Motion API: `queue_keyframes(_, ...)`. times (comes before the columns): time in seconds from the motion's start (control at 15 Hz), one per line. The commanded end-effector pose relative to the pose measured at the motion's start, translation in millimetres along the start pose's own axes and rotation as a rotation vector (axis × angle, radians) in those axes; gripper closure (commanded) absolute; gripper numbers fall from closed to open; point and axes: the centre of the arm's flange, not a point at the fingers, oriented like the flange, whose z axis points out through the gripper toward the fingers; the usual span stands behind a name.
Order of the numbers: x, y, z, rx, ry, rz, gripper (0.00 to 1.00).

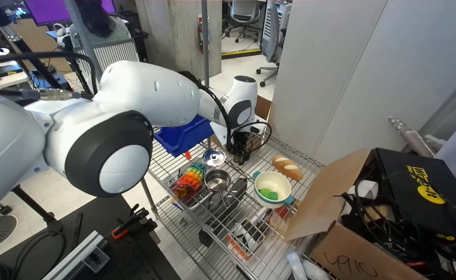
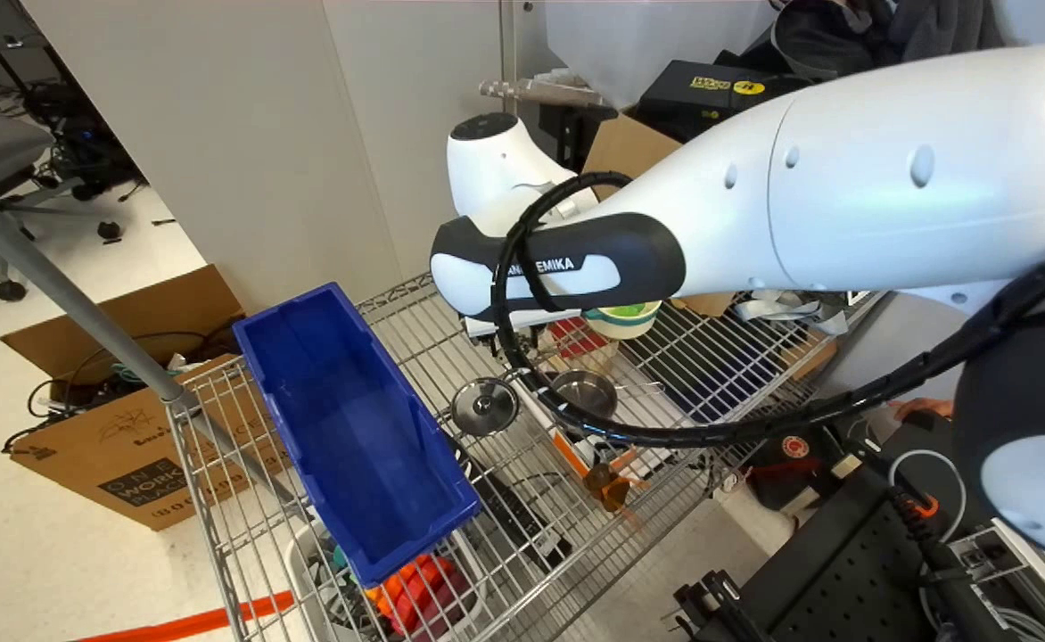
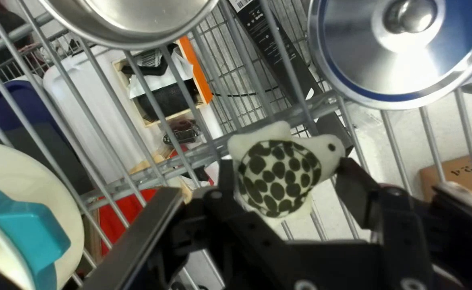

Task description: Put the turtle toy in the pot

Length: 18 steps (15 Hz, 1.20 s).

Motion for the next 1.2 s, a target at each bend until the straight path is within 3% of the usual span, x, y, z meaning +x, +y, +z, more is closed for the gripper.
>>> queue_keyframes(0.0, 61.9, -25.0, 16.1, -0.046, -0.004, 0.034, 0.65)
queue_keyframes(0.27, 61.0, -29.7, -8.9, -0.011, -0.02, 0.022, 0.94)
queue_keyframes(0.33, 35.2, -24.1, -24.2, 0.005, -0.015, 0.015, 0.98)
queue_keyframes(0.53, 24.0, -10.6, -70.3, 0.043, 0.006, 0.029, 0.97)
queue_keyframes(0.8, 25.9, 36.9, -117.7, 0.058, 0.011, 0.09, 0.97)
queue_keyframes(1.13, 43.1, 116.0, -125.4, 0.001, -0.03, 0.198, 0.97)
